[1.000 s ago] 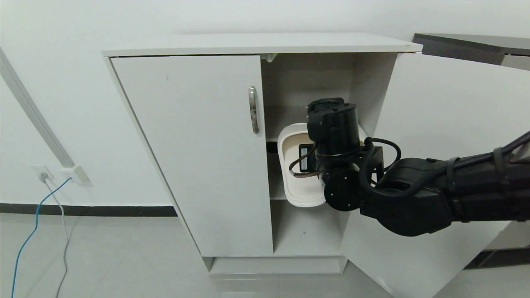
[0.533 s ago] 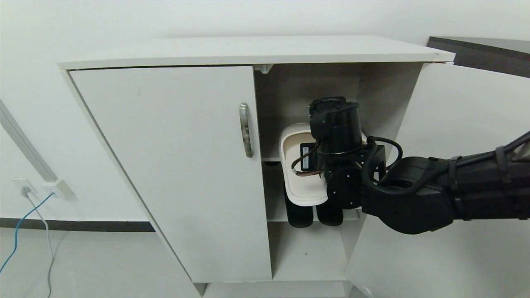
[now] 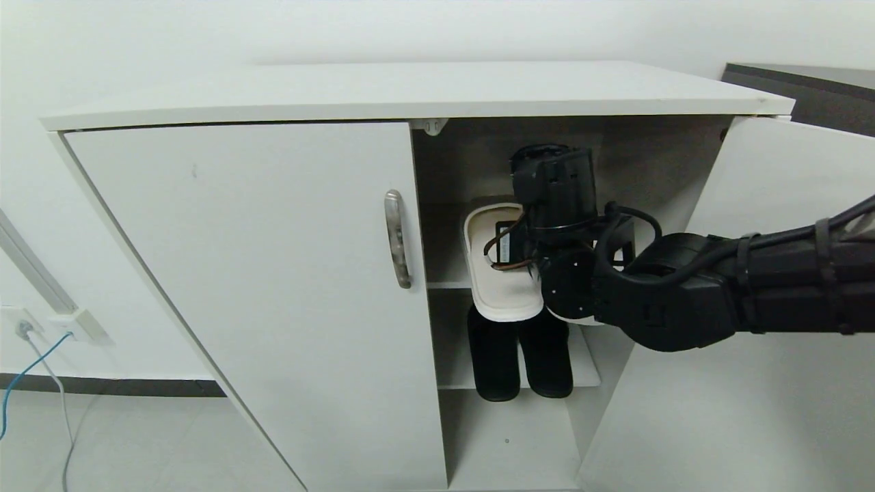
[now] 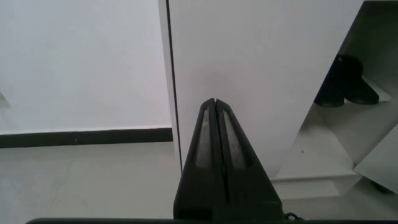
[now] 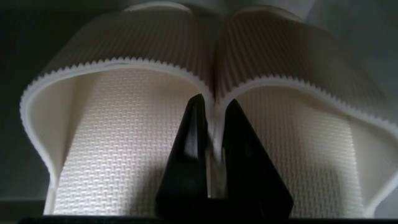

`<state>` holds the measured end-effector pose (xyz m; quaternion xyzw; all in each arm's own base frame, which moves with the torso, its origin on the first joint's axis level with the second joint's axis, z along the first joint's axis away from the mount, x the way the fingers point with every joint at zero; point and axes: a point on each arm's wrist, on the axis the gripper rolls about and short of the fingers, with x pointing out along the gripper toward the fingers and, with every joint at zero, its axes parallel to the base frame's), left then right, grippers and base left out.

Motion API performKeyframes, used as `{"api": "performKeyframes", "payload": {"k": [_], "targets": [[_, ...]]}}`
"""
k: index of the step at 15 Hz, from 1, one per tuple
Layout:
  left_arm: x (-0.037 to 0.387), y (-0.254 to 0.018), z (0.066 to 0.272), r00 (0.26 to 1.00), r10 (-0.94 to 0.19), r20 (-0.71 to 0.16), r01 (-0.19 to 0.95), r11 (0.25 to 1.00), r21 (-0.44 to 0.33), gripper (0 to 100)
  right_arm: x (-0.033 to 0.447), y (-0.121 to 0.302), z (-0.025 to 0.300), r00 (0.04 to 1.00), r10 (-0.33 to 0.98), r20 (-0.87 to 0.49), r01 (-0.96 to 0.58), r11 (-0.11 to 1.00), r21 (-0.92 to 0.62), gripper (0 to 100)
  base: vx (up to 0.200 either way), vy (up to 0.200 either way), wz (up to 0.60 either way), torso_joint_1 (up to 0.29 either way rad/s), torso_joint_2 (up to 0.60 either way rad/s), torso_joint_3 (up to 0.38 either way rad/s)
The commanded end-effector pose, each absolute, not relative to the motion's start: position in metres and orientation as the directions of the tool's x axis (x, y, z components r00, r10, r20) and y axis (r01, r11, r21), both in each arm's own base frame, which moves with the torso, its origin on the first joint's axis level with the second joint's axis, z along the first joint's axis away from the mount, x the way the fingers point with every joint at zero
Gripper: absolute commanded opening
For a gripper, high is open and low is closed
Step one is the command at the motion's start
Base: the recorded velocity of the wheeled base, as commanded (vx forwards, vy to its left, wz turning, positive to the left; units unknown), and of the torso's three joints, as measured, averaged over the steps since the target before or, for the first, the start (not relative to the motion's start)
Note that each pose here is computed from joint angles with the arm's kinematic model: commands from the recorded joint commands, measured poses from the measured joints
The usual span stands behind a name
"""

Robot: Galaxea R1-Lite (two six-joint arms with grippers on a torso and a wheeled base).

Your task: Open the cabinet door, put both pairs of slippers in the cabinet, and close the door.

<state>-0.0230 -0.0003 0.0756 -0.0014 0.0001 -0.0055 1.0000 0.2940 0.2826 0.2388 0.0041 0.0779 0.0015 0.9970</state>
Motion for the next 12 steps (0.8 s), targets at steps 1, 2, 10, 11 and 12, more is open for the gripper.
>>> {"api": "performKeyframes", "payload": {"k": [1, 2, 10, 11, 12], "targets": [[-0.023, 0.000, 0.076, 1.000, -0.011, -0.002, 0.011, 1.000, -0.003, 0, 0.303, 0.288, 0.241, 0.988, 0.010, -0.152, -0.006, 1.000, 0.026, 0, 0.000, 0.000, 0.00, 0.000, 0.00, 0.000], [-0.023, 0.000, 0.076, 1.000, -0.011, -0.002, 0.011, 1.000, -0.003, 0, 0.308, 0.290, 0.241, 0.988, 0.011, -0.153, -0.007, 1.000, 0.029, 0, 0.000, 0.000, 0.00, 0.000, 0.00, 0.000], [-0.023, 0.000, 0.076, 1.000, -0.011, -0.002, 0.011, 1.000, -0.003, 0, 0.348, 0.285, 0.246, 0.974, 0.040, -0.223, -0.025, 0.997, 0.073, 0, 0.000, 0.000, 0.00, 0.000, 0.00, 0.000], [-0.023, 0.000, 0.076, 1.000, -0.011, -0.002, 0.011, 1.000, -0.003, 0, 0.352, 0.286, 0.245, 0.972, 0.045, -0.230, -0.027, 0.996, 0.082, 0, 0.000, 0.000, 0.00, 0.000, 0.00, 0.000], [-0.023, 0.000, 0.076, 1.000, -0.011, -0.002, 0.011, 1.000, -0.003, 0, 0.358, 0.285, 0.241, 0.973, 0.029, -0.228, -0.011, 0.997, 0.081, 0, 0.000, 0.000, 0.00, 0.000, 0.00, 0.000]]}}
